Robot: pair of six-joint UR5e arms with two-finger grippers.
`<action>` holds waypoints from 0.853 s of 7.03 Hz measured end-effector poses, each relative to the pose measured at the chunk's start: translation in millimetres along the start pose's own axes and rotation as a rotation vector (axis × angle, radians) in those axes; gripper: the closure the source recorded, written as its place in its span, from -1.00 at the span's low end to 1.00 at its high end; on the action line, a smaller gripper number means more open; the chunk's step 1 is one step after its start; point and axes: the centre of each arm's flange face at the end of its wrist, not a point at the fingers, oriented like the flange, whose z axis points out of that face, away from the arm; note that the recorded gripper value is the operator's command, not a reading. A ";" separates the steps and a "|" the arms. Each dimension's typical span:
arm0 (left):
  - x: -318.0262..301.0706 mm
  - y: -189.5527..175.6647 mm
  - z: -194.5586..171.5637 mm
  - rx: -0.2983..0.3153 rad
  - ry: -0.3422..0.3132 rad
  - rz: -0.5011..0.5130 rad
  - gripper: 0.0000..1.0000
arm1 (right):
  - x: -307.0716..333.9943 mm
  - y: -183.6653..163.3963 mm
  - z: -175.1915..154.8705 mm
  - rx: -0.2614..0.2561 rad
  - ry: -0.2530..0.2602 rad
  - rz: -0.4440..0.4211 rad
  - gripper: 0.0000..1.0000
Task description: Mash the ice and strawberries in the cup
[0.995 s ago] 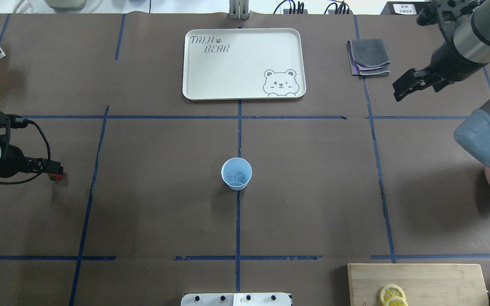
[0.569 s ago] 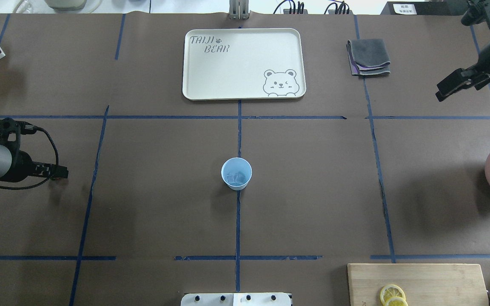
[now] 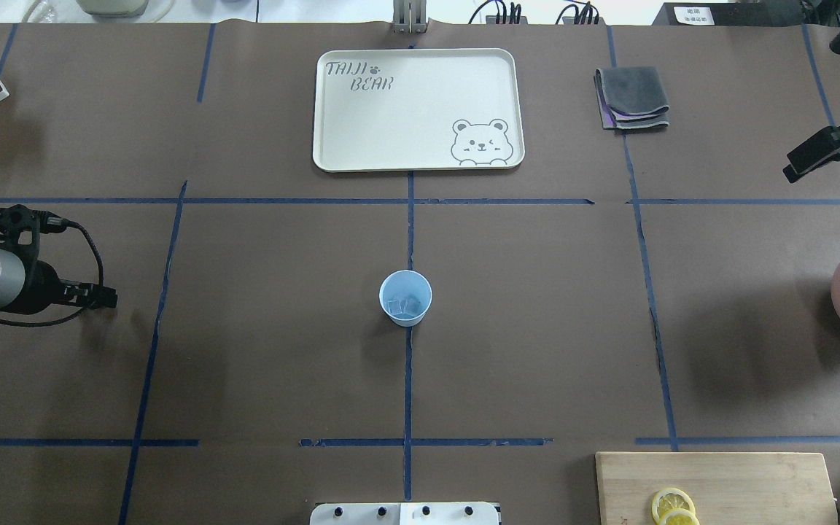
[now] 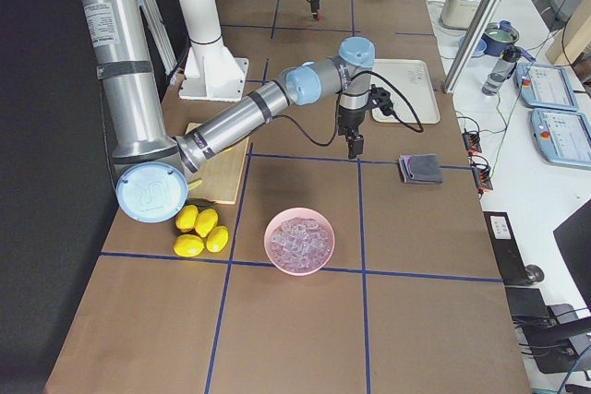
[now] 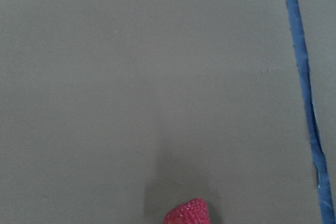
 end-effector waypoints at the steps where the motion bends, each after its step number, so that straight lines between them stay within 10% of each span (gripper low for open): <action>1: -0.2 -0.1 2.5 -0.003 -0.002 -0.001 -0.63 | 3.7 1.9 0.5 -0.003 -0.001 0.003 -0.99; 6: 1.2 -0.3 4.4 -0.006 0.000 -0.003 0.24 | 49.8 15.1 -1.1 -0.014 -0.007 0.003 -0.99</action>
